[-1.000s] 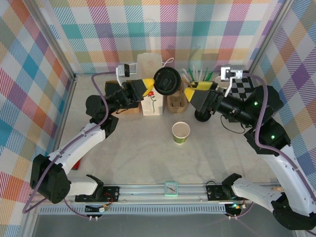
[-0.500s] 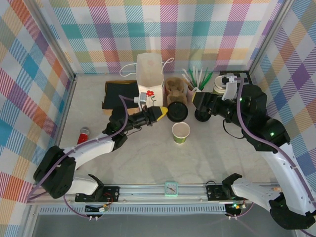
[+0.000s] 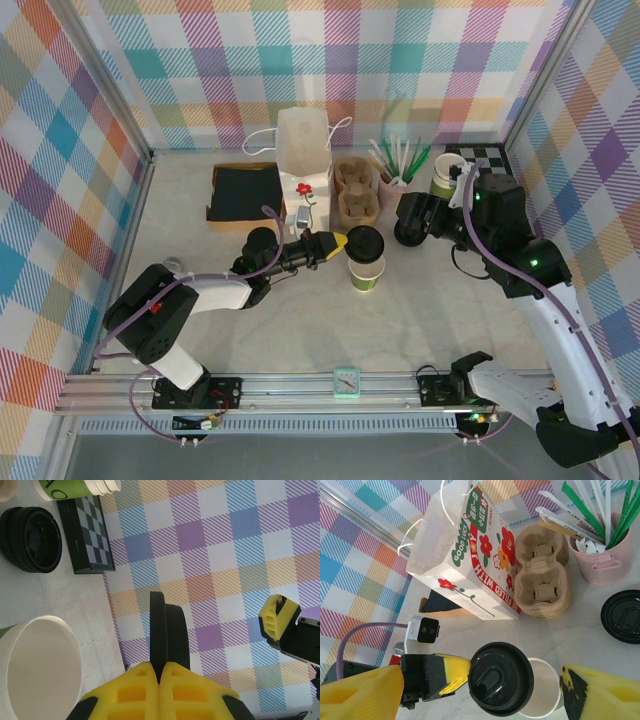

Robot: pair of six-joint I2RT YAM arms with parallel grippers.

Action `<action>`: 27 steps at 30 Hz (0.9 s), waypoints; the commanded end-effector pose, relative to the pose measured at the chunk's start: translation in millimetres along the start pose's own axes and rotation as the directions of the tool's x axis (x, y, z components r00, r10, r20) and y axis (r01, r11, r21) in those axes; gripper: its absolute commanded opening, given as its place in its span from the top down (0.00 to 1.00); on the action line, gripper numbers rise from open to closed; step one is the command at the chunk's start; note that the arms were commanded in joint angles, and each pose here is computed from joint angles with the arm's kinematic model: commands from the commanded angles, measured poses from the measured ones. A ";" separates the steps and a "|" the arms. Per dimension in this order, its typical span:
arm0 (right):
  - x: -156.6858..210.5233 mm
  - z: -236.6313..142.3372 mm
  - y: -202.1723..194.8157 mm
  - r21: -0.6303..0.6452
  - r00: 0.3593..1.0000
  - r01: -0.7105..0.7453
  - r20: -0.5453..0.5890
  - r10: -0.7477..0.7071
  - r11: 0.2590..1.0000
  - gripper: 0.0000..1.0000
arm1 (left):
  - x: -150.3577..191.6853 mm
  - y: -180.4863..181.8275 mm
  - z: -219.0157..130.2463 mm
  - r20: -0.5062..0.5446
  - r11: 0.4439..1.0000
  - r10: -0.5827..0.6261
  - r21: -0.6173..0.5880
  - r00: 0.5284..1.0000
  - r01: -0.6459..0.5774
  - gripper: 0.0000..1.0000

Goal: Pack the takeout coffee

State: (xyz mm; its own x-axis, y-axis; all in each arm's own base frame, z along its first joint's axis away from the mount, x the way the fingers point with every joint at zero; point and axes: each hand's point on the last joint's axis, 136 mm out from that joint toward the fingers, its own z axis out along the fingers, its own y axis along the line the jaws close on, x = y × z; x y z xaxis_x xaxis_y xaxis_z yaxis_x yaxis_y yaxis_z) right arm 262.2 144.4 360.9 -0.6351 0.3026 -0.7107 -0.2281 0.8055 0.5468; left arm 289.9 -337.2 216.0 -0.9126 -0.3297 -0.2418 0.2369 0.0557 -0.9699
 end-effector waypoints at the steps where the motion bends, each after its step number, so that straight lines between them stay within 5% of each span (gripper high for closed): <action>1: 1.0 -1.6 2.6 -0.028 1.000 -0.013 0.001 0.013 1.000 0.19 | 2.5 -7.7 2.7 -0.010 0.998 0.025 0.063 1.000 -0.025 0.95; 27: 4.4 7.4 -2.3 -0.041 0.999 -0.040 -0.015 0.039 0.998 0.20 | 14.0 46.3 -1.3 -0.006 0.999 -0.036 -0.010 0.999 0.036 0.96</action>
State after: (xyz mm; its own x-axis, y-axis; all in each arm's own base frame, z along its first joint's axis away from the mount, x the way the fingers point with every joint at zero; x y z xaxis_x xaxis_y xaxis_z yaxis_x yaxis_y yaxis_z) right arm 264.9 146.7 350.6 -0.6587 0.3109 -0.6852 -0.2279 0.7854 0.5755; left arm 290.6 -337.7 167.9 -0.9280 -0.3282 -0.1766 0.1654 0.0620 -0.9843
